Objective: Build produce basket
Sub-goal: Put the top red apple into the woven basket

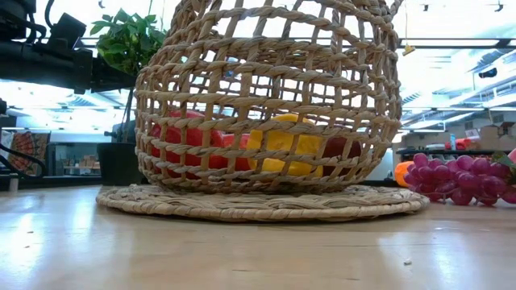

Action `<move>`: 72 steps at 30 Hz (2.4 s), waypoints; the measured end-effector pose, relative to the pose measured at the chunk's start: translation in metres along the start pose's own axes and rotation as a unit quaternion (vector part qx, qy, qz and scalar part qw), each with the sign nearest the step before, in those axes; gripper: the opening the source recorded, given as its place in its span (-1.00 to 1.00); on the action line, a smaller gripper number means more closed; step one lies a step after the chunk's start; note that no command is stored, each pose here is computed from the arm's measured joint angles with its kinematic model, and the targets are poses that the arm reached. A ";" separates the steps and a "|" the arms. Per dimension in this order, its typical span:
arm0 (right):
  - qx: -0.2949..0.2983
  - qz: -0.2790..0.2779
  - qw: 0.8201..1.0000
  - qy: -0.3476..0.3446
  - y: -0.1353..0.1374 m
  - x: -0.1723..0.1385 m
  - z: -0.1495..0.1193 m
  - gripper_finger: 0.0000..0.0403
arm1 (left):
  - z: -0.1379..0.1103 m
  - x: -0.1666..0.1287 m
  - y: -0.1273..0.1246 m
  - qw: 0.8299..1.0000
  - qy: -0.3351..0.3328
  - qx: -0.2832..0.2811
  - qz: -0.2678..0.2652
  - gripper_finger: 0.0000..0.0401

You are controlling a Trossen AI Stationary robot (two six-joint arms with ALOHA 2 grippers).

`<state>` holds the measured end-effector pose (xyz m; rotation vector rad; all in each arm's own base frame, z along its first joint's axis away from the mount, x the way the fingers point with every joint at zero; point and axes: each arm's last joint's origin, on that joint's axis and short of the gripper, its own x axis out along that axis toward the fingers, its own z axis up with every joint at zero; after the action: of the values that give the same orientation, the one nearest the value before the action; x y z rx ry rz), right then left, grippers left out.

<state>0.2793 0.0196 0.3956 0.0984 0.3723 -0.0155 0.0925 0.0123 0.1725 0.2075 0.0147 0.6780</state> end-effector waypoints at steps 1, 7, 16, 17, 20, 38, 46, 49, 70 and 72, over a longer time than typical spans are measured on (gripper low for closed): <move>-0.003 0.002 1.000 0.005 0.004 0.004 -0.001 0.85 | 0.000 0.000 0.000 1.000 0.000 0.000 0.000 0.93; 0.007 -0.009 0.997 0.082 0.017 0.026 -0.004 0.85 | 0.000 0.000 0.000 1.000 0.000 0.000 0.000 0.93; -0.010 -0.025 0.979 0.203 0.029 0.065 0.011 0.85 | 0.000 0.000 0.000 1.000 0.000 0.000 0.000 0.93; -0.011 -0.026 0.979 0.204 0.030 0.070 0.013 0.85 | 0.000 0.000 0.000 1.000 0.000 0.000 0.000 0.93; -0.012 -0.025 0.977 0.211 0.031 0.090 0.011 0.85 | 0.000 0.000 0.000 1.000 0.000 0.000 0.000 0.93; -0.028 0.011 0.957 0.289 0.056 0.142 -0.047 0.85 | 0.000 0.000 0.000 1.000 0.001 0.001 0.000 0.93; 0.021 0.022 0.962 0.272 0.060 0.155 -0.068 0.85 | 0.000 0.000 0.000 1.000 0.001 0.001 0.000 0.93; 0.026 0.031 0.960 0.276 0.061 0.156 -0.069 0.85 | 0.000 0.000 0.000 1.000 0.001 0.001 0.000 0.93; 0.027 0.033 0.967 0.250 0.059 0.170 -0.100 0.85 | 0.000 0.000 0.000 1.000 0.001 0.001 0.000 0.93; 0.030 0.044 0.969 0.242 0.059 0.172 -0.101 0.85 | 0.000 0.000 0.000 1.000 0.001 0.001 0.000 0.93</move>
<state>0.4047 0.0891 0.2448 0.1785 0.8557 0.0859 0.0925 0.0124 0.1724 0.2081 0.0161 0.6780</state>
